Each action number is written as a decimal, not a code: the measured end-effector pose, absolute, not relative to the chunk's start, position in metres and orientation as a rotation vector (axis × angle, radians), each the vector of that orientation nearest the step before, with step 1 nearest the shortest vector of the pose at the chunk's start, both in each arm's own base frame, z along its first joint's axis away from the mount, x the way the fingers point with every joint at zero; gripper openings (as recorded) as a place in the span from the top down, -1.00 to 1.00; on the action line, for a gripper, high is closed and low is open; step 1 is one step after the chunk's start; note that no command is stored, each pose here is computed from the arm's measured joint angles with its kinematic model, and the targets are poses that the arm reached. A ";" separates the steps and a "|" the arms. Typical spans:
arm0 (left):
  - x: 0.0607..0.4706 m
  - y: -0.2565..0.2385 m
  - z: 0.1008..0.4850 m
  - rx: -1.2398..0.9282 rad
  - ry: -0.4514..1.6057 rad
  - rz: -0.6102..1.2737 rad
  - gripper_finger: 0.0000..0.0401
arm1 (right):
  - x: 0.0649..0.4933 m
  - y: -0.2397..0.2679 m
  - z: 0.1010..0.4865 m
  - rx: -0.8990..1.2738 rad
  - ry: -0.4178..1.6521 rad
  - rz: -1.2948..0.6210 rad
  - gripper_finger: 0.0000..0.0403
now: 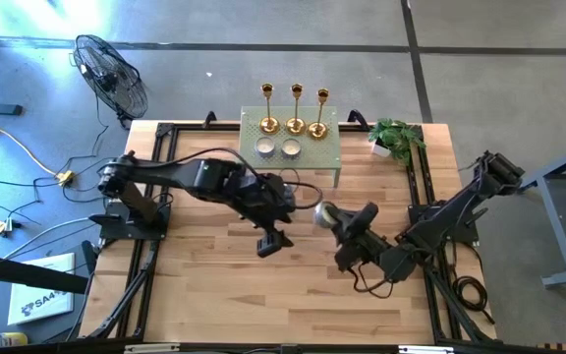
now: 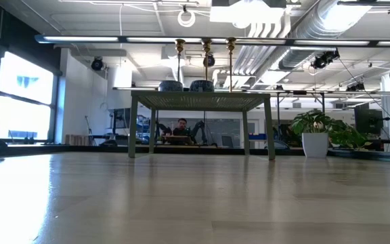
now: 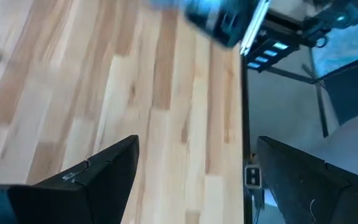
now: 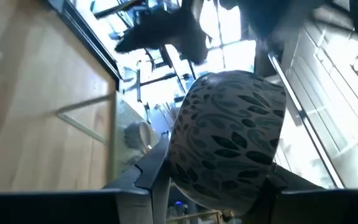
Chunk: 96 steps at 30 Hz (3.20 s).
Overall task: Pick & Place candle stick holders
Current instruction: Put the blue scented candle on the shelf
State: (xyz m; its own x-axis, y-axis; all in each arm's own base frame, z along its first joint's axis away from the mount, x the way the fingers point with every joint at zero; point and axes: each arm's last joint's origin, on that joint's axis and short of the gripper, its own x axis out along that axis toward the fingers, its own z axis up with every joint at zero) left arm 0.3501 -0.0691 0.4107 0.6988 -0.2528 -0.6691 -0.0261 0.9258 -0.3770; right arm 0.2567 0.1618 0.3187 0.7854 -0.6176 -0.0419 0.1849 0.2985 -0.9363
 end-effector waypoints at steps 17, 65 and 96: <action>0.310 -0.132 0.421 -0.318 0.831 -0.196 -0.58 | 0.264 0.032 0.324 -0.997 0.703 -0.716 0.36; 0.292 -0.167 0.422 -0.291 0.821 -0.205 -0.58 | 0.298 -0.072 0.243 -0.625 1.047 -0.498 0.35; 0.293 -0.167 0.422 -0.289 0.817 -0.199 -0.58 | 0.300 -0.072 0.243 -0.535 0.990 -0.532 0.26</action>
